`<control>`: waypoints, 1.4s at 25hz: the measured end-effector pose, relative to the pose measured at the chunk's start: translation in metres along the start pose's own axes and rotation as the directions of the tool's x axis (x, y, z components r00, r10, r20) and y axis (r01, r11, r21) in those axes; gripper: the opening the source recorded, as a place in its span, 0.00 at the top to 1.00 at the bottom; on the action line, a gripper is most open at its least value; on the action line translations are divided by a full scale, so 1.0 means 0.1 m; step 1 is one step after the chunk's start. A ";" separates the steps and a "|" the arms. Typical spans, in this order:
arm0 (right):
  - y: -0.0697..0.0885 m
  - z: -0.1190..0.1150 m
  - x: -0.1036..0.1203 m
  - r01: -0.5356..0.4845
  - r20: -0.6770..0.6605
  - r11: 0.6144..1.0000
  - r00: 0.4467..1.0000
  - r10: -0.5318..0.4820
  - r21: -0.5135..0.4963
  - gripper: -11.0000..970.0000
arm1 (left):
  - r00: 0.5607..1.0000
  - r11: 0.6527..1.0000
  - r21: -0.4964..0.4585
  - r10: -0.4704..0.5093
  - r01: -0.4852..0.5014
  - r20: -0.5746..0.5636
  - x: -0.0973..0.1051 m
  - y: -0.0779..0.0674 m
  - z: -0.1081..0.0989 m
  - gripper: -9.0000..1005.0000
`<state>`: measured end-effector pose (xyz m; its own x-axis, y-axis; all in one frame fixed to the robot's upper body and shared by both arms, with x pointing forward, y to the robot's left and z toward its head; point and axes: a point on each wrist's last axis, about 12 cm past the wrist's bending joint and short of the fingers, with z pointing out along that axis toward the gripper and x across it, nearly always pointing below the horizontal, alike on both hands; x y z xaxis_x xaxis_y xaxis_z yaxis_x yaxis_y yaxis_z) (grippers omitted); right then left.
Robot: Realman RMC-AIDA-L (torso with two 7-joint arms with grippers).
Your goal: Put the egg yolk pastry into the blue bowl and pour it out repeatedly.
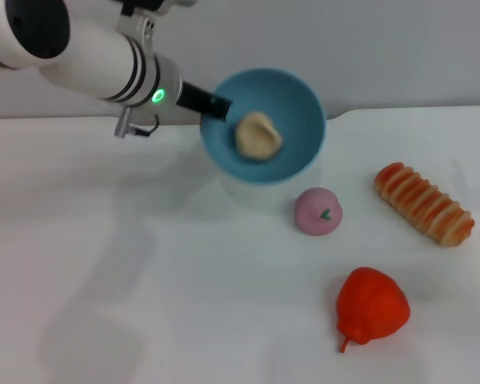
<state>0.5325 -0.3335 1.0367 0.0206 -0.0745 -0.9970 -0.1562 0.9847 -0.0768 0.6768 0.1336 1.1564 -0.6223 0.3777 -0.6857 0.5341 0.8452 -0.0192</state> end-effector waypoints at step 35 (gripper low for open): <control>0.06 -0.60 0.30 -0.129 0.018 0.990 0.992 0.128 0.063 0.43 | 0.550 0.700 -0.365 0.711 -0.614 0.437 -1.06 -1.07 -0.43 0.99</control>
<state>0.4726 -0.3397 1.0063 0.0186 0.0550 -0.9983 -0.0946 0.9941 0.0530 0.6606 0.0193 1.2622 0.2875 0.6439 -0.7091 0.5472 0.4972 0.6733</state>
